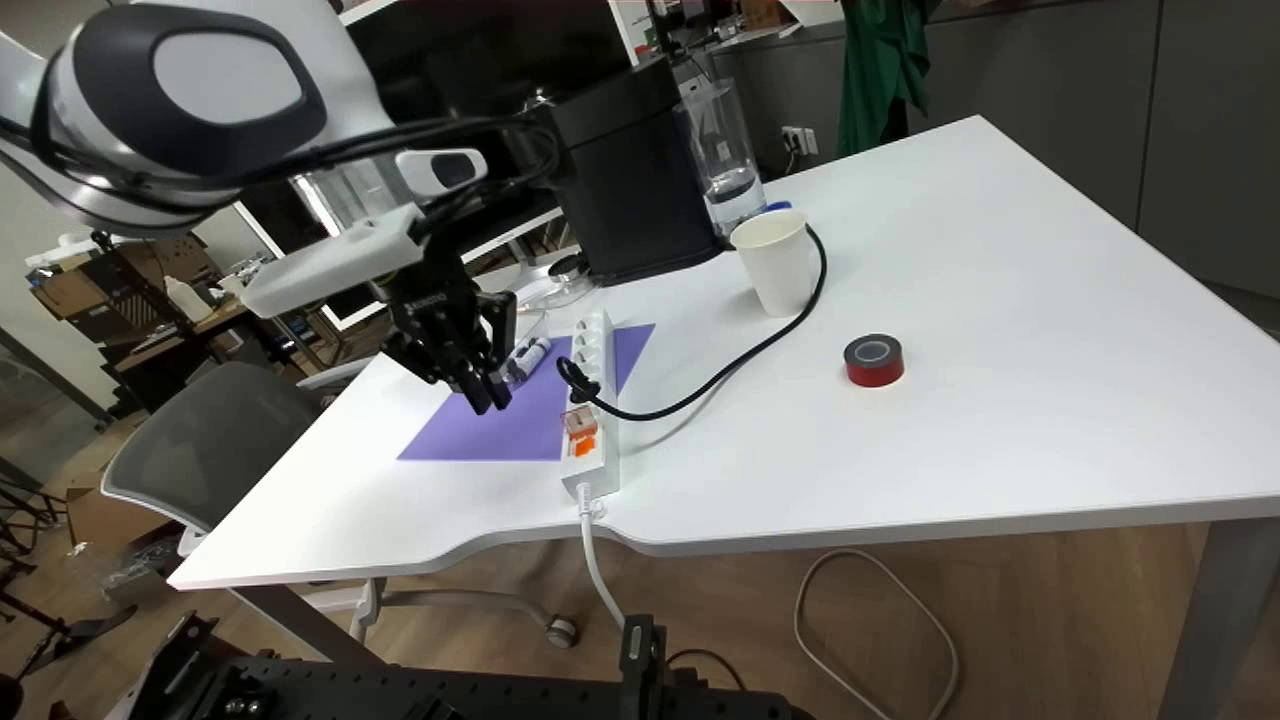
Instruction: Press the power button on the extension cord.
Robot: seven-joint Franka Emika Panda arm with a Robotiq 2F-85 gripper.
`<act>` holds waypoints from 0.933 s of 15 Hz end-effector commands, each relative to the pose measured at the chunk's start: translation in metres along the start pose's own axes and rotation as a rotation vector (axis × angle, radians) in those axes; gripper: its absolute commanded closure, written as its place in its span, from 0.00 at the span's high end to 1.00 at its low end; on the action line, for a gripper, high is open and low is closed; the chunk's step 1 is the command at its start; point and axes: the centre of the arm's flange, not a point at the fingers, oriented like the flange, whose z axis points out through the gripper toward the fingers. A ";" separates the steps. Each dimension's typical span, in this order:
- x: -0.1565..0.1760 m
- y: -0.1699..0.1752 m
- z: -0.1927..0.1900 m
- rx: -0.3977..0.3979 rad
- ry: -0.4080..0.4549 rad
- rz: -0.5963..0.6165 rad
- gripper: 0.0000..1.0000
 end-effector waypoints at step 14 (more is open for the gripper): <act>-0.005 0.038 0.030 -0.021 -0.038 -0.122 0.00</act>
